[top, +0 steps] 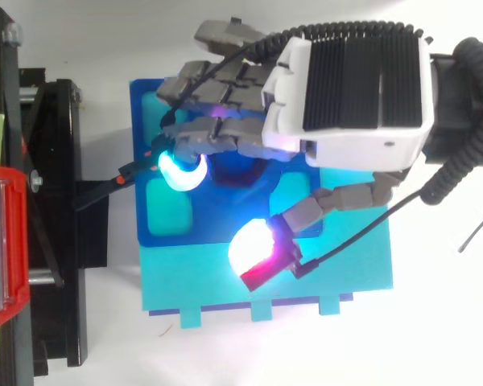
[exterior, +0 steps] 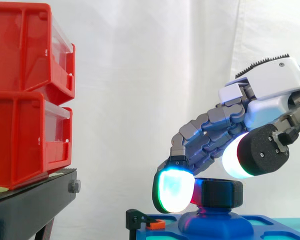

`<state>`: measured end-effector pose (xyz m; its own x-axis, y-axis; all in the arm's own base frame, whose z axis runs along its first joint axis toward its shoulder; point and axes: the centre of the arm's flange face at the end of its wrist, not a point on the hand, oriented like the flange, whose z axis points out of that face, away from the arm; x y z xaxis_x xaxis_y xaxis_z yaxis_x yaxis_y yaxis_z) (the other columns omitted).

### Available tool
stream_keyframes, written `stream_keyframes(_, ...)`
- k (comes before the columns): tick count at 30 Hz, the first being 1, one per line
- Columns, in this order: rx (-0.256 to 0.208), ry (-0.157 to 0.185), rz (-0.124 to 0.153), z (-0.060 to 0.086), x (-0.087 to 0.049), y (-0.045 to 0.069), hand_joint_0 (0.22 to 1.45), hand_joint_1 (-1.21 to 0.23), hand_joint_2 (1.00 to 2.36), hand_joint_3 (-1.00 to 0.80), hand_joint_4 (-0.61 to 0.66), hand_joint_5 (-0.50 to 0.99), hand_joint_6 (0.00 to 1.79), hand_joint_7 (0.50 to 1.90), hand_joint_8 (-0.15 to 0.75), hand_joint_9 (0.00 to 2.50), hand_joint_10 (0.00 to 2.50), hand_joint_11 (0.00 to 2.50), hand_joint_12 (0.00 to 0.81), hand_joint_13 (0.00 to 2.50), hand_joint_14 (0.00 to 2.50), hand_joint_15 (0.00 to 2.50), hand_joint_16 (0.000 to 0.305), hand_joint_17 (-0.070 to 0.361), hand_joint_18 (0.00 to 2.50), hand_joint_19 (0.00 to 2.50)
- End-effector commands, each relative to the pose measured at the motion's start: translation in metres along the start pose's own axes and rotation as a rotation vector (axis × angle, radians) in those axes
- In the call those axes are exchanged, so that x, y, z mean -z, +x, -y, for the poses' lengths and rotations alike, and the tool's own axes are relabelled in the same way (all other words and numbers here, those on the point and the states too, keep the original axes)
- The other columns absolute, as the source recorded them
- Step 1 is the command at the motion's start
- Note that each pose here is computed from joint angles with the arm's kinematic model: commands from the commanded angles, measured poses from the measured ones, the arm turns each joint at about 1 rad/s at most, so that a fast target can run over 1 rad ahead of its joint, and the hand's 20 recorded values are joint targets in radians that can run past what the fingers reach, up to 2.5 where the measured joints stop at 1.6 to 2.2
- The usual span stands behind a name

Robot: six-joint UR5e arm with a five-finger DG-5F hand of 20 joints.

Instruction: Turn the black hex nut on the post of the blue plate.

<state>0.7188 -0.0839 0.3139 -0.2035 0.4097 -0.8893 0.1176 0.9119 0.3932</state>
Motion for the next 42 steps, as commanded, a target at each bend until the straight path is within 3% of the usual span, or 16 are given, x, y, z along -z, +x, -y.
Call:
stream_keyframes(1,0.002,-0.008,-0.005,0.014,0.002,-0.005,0.44,-0.47,1.0,-0.5,0.21,-0.21,0.5,0.92,0.253,0.24,0.0,0.0,0.387,0.22,0.0,0.0,0.067,0.151,0.11,0.08)
stream_keyframes(21,0.003,-0.037,0.017,0.058,0.007,-0.027,0.44,-0.47,1.0,-0.5,0.21,-0.21,0.5,0.92,0.254,0.24,0.0,0.0,0.388,0.22,0.0,0.0,0.067,0.151,0.11,0.1)
stream_keyframes(24,0.003,-0.054,0.028,0.063,0.007,-0.031,0.44,-0.47,1.0,-0.5,0.21,-0.21,0.5,0.91,0.254,0.24,0.0,0.0,0.388,0.22,0.0,0.0,0.067,0.15,0.11,0.09)
stream_keyframes(30,0.009,-0.065,0.062,0.058,0.006,-0.049,0.44,-0.47,1.0,-0.5,0.21,-0.21,0.5,0.91,0.253,0.24,0.0,0.0,0.387,0.22,0.0,0.0,0.066,0.15,0.11,0.1)
stream_keyframes(33,0.024,-0.079,0.096,0.043,0.003,-0.066,0.44,-0.47,1.0,-0.5,0.21,-0.21,0.5,0.91,0.254,0.24,0.0,0.0,0.387,0.22,0.0,0.0,0.066,0.149,0.11,0.1)
stream_keyframes(39,0.023,-0.071,0.121,0.035,-0.001,-0.067,0.44,-0.47,1.0,-0.5,0.21,-0.21,0.5,0.91,0.254,0.25,0.0,0.0,0.386,0.22,0.0,0.0,0.066,0.149,0.11,0.1)
stream_keyframes(42,0.021,-0.071,0.126,0.026,-0.009,-0.057,0.44,-0.47,1.0,-0.5,0.21,-0.21,0.5,0.91,0.254,0.25,0.0,0.0,0.386,0.22,0.0,0.0,0.066,0.149,0.11,0.1)
